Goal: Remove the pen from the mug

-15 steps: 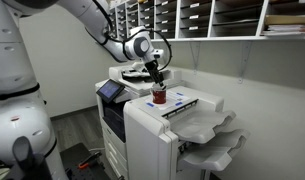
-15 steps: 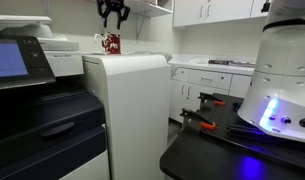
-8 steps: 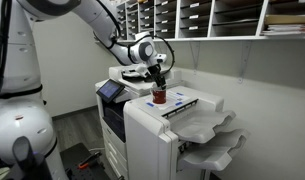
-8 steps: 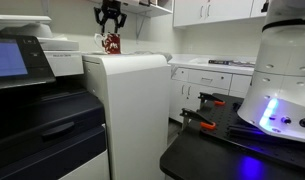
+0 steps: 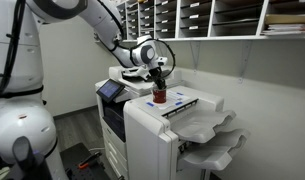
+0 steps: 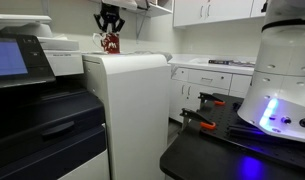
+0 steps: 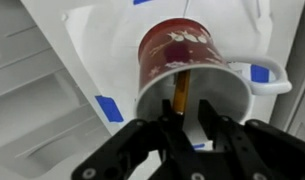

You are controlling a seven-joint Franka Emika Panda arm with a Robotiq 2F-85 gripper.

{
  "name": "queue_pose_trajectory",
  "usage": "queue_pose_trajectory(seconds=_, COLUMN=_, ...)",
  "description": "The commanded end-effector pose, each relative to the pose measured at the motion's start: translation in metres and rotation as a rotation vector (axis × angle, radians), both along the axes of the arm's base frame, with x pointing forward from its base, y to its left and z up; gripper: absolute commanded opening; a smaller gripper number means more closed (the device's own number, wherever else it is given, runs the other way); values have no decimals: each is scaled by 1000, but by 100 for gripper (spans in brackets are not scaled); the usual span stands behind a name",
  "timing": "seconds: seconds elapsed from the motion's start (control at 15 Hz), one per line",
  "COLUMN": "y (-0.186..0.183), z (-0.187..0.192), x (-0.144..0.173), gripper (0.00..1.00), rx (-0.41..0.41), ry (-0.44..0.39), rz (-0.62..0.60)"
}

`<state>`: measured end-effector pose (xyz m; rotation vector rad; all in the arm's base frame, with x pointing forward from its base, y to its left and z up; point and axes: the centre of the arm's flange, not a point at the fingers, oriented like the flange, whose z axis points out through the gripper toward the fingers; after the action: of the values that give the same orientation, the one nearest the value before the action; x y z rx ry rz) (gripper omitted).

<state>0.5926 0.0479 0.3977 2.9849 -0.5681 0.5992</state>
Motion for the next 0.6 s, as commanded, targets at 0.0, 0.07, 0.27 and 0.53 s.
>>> queue_pose_trajectory(seconds=0.0, y=1, z=-5, x=6, gripper=4, rx=-22, ry=-2, rz=-8)
queue_pose_trajectory(seconds=0.07, y=1, z=-5, x=4, gripper=1, rx=-26, ry=-4, rz=-4)
queue_pose_trajectory(seconds=0.27, y=5, z=3, x=-3, gripper=4, rx=-30, ry=-15, rz=28)
queue_pose_trajectory(seconds=0.53, y=16, z=36, x=-21, gripper=4, rx=-96, ry=-80, rz=84)
